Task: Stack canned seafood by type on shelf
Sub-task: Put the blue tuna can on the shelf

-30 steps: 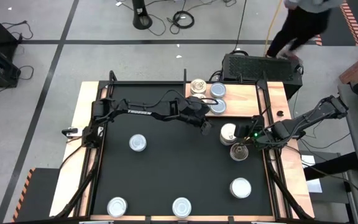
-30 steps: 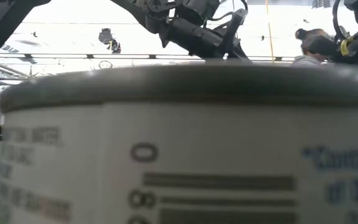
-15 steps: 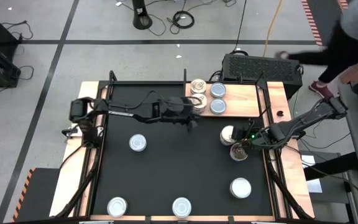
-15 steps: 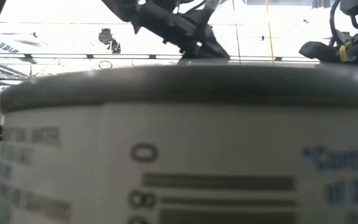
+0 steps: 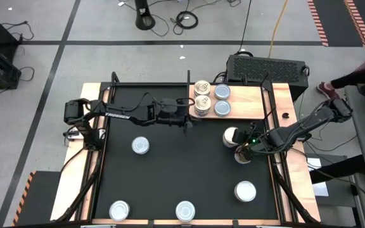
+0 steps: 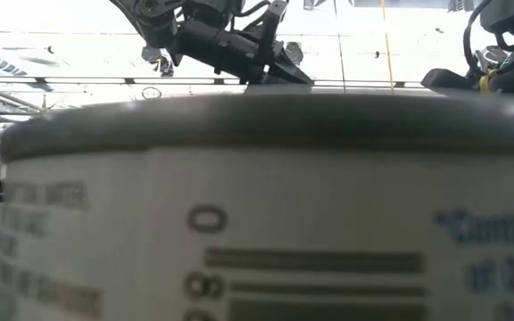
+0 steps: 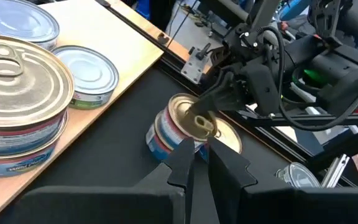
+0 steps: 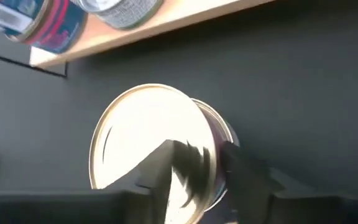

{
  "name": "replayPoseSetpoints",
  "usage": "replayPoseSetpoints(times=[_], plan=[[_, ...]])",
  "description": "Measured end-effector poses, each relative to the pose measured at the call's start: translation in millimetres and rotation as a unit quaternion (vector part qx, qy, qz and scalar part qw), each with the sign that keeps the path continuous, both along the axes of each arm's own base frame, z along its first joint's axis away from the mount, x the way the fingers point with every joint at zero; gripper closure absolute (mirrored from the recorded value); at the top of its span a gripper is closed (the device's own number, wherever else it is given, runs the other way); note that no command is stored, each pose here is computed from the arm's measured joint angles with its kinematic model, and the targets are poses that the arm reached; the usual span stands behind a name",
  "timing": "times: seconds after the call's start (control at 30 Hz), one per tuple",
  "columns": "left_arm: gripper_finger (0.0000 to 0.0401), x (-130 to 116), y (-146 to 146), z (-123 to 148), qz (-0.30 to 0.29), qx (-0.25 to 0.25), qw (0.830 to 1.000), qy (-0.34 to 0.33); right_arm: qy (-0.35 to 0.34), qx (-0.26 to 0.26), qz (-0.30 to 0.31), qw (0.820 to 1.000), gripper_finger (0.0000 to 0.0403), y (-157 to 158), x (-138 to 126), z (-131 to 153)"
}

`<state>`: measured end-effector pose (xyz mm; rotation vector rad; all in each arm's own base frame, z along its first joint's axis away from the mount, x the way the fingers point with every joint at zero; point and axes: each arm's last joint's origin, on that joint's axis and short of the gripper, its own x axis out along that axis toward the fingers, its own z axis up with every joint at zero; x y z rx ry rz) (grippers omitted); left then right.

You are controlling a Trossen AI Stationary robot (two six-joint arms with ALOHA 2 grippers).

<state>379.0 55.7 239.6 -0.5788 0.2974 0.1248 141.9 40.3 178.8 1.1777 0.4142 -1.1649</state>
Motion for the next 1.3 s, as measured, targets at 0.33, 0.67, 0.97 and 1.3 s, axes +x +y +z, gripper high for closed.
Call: replayPoseSetpoints(times=[0.33,0.67,0.97,1.3], plan=[[0.0357,-0.1,-0.7,-0.2,-0.014,-0.002,1.0,0.001,-0.036,-0.004,-0.041,0.998,0.0401,-0.6,1.9,0.2],[0.0357,-0.3,-0.4,-0.5,-0.027,0.004,1.0,0.002,-0.09,-0.039,-0.071,0.993,0.0402,-5.9,-4.3,9.9],[0.0357,-0.6,-0.8,-1.2,-0.035,0.003,0.999,0.005,-0.104,-0.077,-0.116,0.985,0.0403,-15.4,-11.8,13.5],[0.0357,-0.8,-1.9,-1.8,-0.051,-0.004,0.999,0.008,-0.079,-0.117,-0.193,0.971,0.0402,-38.0,-13.6,13.1]])
